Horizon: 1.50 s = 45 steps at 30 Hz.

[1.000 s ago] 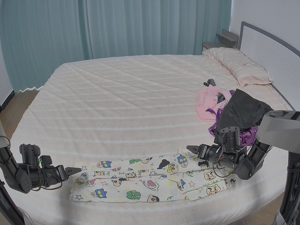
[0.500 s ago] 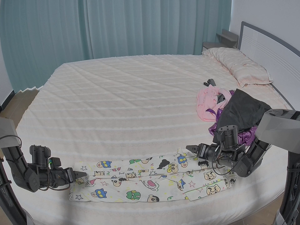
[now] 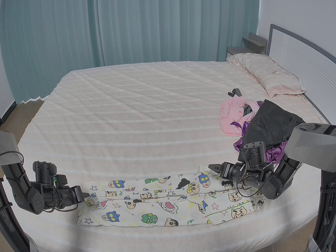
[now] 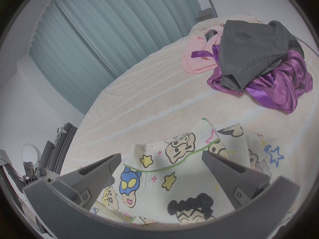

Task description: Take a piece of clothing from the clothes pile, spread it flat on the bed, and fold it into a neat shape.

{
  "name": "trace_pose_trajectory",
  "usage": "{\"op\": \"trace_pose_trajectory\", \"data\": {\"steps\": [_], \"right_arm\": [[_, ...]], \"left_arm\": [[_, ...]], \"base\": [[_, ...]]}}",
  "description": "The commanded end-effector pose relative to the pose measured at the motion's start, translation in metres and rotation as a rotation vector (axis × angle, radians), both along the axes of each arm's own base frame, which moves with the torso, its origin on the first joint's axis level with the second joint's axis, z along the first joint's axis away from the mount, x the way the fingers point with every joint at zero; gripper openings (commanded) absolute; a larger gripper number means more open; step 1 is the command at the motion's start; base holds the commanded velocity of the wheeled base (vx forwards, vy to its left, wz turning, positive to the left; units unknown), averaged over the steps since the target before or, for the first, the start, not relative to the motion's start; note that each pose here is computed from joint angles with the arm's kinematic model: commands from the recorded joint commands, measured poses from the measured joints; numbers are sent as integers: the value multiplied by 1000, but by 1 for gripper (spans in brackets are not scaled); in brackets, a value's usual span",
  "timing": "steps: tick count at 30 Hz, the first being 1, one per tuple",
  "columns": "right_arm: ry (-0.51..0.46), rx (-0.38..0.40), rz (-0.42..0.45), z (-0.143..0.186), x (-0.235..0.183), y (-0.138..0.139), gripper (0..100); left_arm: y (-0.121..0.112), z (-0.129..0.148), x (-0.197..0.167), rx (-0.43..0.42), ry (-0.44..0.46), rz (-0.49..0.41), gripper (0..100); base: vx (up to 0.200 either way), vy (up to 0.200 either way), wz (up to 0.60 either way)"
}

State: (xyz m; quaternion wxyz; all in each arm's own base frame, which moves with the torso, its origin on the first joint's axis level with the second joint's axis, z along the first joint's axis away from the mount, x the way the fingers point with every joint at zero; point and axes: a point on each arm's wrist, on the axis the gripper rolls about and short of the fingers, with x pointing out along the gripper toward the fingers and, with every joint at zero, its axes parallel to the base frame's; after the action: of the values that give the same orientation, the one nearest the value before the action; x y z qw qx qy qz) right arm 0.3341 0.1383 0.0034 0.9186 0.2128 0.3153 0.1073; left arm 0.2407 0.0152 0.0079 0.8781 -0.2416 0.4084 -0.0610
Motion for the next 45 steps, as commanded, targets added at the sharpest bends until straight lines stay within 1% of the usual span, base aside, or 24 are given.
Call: {"op": "trace_pose_trajectory", "data": {"steps": [1,4,9,10,11,14,19,27,31,37,40,43,45], "right_arm": [[2,0,1,-1,0,0,100],[0,0,2,-1,0,1,100],[9,-2,2,-4,0,1,100],[10,-4,2,-5,0,1,100],[11,-3,2,-5,1,1,100],[8,-1,3,-5,3,2,100],[8,-2,3,-8,5,3,100],[23,0,6,-12,3,5,100],[26,2,5,-13,3,5,100],[33,3,1,-14,1,4,100],[35,3,0,-14,1,3,100],[35,3,2,-13,0,3,100],[36,7,-4,-12,-1,2,100]], "left_arm": [[0,15,2,5,-69,0,0],[0,24,8,8,-117,-1,0],[2,37,31,10,-203,5,0],[2,38,32,8,-206,7,0],[3,45,41,0,-239,14,0],[3,55,58,-19,-292,27,0],[1,56,81,-25,-329,21,0],[-2,60,90,-30,-360,6,0],[-2,59,86,-39,-347,14,0],[10,51,54,-30,-277,47,0],[15,40,42,-5,-227,50,0],[17,32,31,23,-190,33,0],[15,23,16,43,-140,8,0]], "base": [[0,0,0],[0,0,0],[0,0,0],[0,0,0],[0,0,0],[0,0,0],[0,0,0],[0,0,0],[0,0,0],[0,0,0],[0,0,0],[0,0,0],[0,0,0]]}}
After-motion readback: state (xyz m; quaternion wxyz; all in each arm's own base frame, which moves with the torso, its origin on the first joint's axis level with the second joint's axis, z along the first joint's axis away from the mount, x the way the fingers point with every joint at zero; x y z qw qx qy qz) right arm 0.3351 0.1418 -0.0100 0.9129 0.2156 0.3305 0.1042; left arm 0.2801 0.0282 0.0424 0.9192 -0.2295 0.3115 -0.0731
